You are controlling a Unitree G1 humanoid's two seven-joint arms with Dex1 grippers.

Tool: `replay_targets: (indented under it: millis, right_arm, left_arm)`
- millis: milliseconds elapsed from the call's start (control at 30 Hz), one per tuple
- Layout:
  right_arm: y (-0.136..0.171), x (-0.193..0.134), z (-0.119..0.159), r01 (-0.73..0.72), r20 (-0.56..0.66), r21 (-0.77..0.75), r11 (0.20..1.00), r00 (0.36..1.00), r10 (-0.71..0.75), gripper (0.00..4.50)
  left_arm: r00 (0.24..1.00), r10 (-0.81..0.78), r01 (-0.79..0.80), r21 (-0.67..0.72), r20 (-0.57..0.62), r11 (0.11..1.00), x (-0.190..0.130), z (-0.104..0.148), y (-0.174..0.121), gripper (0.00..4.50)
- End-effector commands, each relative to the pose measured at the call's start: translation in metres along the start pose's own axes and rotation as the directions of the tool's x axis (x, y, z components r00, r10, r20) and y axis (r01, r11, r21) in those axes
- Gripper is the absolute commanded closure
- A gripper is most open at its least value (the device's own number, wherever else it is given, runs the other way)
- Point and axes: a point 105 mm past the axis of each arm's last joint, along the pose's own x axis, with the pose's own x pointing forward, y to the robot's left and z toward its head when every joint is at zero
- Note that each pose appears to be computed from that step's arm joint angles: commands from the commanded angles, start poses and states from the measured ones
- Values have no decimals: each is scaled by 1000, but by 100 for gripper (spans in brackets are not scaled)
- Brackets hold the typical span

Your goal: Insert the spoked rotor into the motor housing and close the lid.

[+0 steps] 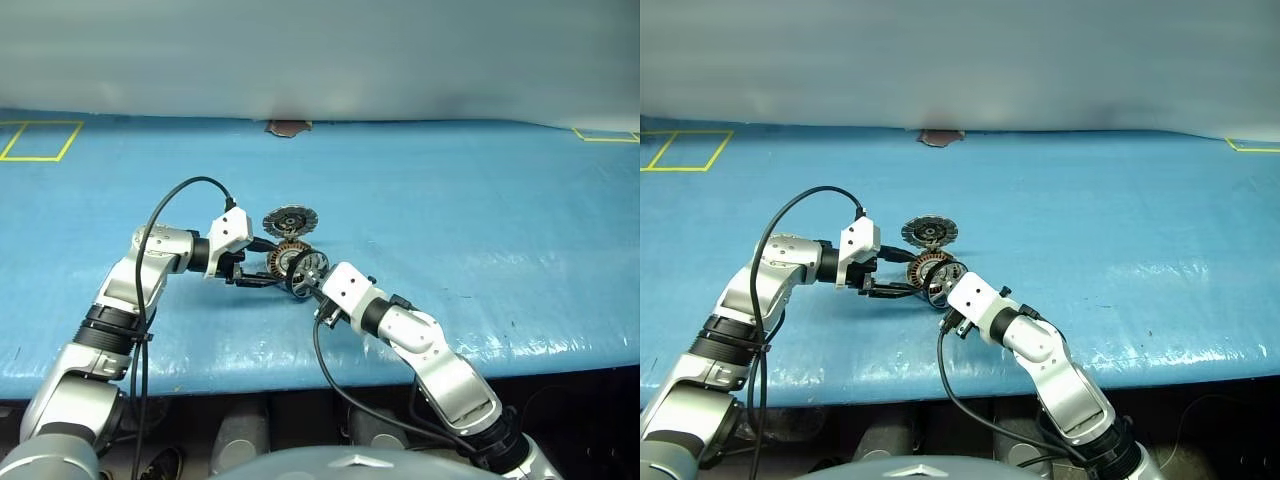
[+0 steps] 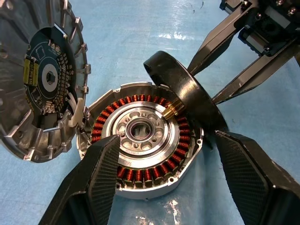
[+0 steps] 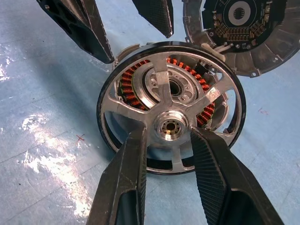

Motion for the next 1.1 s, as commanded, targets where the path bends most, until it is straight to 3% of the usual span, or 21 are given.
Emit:
replay_targets:
  millis: [33,1100]
  right_arm:
    - [-4,1,8,17,38,-17,1000,999,-16,297]
    - [-11,-5,22,52,82,-27,998,995,-50,297]
  left_arm:
    - [999,31,-32,53,18,998,-6,12,7,99]
    - [1000,27,-28,47,12,999,-1,8,7,99]
